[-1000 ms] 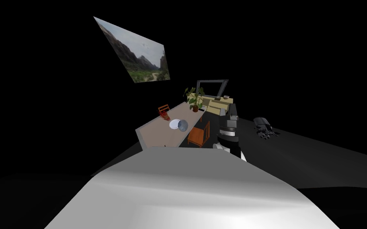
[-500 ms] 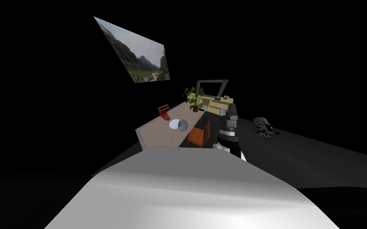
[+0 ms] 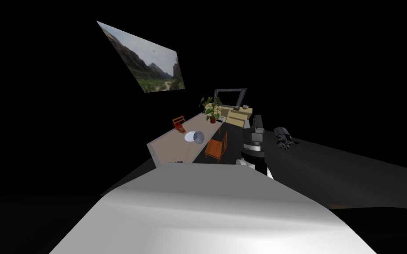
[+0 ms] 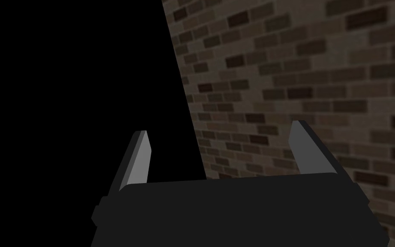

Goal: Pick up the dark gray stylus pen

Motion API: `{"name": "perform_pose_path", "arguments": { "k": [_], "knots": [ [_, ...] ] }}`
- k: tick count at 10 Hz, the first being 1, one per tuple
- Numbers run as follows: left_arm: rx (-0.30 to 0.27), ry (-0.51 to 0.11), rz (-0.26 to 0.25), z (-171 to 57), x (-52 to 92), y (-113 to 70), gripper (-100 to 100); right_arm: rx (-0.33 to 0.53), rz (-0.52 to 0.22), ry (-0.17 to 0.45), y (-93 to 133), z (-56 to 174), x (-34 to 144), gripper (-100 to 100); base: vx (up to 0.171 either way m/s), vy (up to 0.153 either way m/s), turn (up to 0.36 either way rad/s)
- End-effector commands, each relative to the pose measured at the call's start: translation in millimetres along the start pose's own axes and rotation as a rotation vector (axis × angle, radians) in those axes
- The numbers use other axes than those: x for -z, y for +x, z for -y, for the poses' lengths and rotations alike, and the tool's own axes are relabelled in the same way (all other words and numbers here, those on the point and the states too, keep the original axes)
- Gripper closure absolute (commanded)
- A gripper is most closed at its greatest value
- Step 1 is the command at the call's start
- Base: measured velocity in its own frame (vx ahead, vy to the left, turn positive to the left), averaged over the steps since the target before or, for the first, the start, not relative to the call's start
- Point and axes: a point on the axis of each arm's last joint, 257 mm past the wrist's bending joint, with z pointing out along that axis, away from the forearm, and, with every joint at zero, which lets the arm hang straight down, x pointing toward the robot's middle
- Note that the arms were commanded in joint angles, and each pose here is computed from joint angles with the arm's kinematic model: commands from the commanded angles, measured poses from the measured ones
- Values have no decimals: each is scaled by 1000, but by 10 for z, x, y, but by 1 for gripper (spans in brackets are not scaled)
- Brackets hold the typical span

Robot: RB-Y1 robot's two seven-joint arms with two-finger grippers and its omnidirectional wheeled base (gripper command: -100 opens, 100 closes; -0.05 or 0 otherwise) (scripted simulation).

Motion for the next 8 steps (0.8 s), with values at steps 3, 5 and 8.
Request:
{"name": "perform_pose_path", "arguments": {
  "k": [3,5,8],
  "knots": [
    [12,28,4,223,-281,140,100,0,0,0,0,0,0,0,-73,-89,-97],
    [18,36,5,286,-354,186,100,0,0,0,0,0,0,0,-49,-67,-28],
    [20,40,6,292,-385,194,0,0,0,0,0,0,0,0,-35,-42,-34]
  ]
}}
